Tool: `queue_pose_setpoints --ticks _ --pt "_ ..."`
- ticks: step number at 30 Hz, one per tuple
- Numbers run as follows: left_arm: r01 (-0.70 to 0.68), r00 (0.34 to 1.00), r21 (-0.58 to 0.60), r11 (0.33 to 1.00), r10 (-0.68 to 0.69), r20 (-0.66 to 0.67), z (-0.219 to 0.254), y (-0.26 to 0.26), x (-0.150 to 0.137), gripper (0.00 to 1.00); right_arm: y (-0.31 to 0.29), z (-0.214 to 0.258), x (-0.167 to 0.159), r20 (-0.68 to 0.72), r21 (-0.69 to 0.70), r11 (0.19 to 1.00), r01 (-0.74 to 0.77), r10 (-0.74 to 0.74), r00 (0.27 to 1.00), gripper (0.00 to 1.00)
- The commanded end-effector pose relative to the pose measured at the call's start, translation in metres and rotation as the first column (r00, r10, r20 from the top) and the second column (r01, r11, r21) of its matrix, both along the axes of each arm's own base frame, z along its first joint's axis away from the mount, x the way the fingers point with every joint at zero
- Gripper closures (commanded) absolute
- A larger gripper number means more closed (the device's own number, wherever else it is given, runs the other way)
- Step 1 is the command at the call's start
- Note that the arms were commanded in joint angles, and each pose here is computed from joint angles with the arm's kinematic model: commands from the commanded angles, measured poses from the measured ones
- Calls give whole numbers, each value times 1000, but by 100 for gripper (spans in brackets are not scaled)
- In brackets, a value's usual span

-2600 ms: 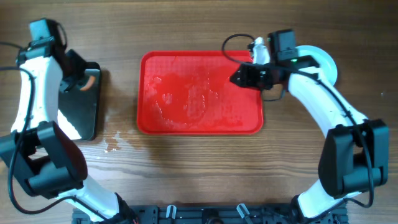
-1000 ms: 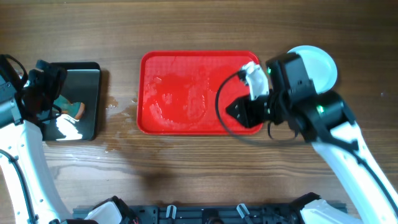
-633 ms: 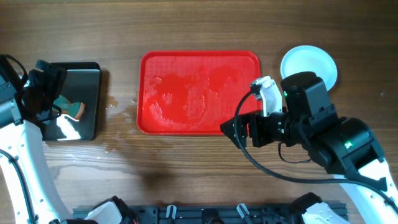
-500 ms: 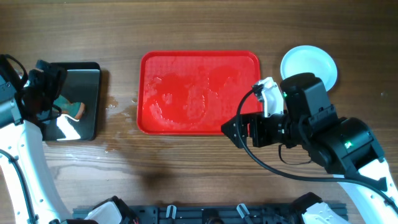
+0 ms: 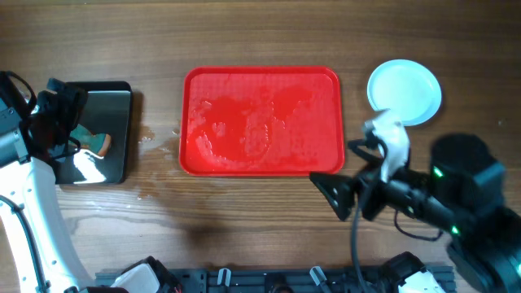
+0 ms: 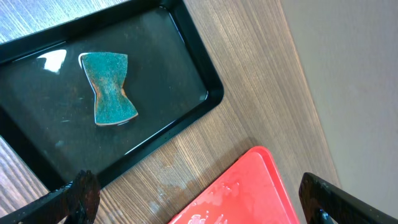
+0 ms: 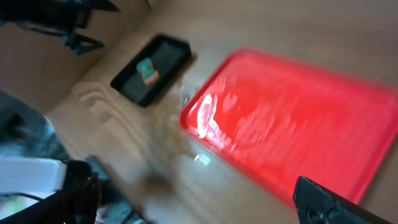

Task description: Clean dirty plates on tray and stack at the side

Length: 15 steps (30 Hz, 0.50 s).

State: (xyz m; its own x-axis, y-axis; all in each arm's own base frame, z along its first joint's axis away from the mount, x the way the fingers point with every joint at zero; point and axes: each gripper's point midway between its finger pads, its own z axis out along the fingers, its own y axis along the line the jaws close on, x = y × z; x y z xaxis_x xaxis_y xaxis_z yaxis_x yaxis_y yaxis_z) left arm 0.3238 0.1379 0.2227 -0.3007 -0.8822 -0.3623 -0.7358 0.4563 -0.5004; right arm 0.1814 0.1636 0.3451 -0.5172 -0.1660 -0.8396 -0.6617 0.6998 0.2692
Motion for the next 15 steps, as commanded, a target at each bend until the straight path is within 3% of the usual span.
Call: queue_pose_setpoints --ticks 1,15 --pt "8 1000 -10 1000 -8 7 1 -2 1 0 -11 1 -7 223 -115 992 -54 79 972 0" --pt "8 1000 -10 1000 -8 7 1 -2 1 0 -46 -69 7 555 7 992 126 -109 825 0"
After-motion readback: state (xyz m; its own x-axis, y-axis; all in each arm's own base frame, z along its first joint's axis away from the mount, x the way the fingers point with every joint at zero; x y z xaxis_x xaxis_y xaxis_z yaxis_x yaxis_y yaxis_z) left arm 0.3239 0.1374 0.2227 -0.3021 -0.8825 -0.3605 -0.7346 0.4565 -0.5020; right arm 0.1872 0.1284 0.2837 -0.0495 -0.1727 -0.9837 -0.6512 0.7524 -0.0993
